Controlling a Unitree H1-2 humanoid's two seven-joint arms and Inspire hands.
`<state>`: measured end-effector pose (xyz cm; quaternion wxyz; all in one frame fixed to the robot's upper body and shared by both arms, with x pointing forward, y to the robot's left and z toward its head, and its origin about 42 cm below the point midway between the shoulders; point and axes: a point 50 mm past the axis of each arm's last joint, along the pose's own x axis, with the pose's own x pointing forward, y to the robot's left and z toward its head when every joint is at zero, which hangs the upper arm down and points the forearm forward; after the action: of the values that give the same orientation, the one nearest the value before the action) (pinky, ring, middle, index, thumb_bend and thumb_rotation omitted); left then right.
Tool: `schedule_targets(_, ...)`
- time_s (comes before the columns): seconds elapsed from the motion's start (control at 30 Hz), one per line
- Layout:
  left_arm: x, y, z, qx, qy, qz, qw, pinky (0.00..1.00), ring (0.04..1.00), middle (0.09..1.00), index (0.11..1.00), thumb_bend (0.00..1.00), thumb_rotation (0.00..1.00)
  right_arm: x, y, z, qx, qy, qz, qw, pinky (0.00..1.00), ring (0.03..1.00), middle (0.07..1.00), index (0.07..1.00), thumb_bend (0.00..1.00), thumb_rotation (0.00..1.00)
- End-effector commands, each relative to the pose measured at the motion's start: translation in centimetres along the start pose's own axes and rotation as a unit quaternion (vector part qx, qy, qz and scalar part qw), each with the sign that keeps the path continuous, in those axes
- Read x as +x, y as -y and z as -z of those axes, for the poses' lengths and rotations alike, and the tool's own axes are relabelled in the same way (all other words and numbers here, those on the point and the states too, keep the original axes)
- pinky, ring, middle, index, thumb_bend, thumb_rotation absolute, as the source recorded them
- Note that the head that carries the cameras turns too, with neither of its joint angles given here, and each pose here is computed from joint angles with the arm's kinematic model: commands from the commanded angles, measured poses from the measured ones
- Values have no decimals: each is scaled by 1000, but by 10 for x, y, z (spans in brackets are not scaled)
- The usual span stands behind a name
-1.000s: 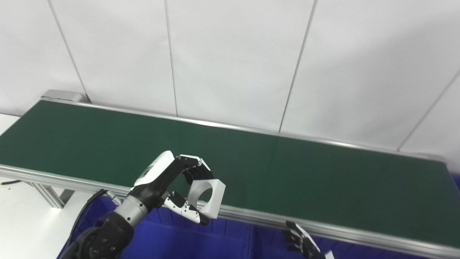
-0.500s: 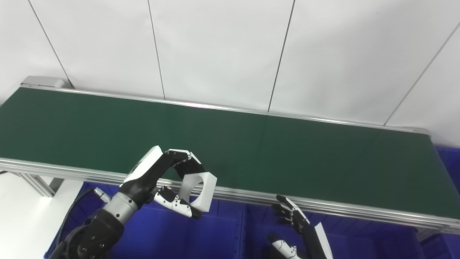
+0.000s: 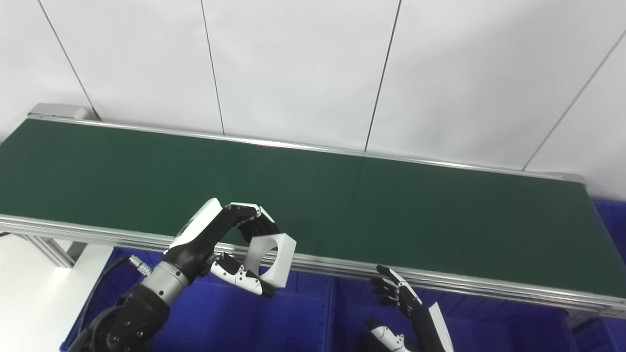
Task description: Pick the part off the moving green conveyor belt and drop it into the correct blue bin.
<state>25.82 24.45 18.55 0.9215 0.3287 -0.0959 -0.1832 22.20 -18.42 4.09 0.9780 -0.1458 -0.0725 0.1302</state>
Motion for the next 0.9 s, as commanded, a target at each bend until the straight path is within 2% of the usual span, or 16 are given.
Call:
schedule_targets(0.0,1,-6,-9,8,32,-8,999,483,485,514,453,500,0,4,1,-12,5,45,4,999,680,756,790,868,616,594)
schedule_targets(0.87,1,-6,-9,8,32,-8,999,483,485,514,453,500,0,4,1,-12,6,45,4,999,680,756,790,868,616,594)
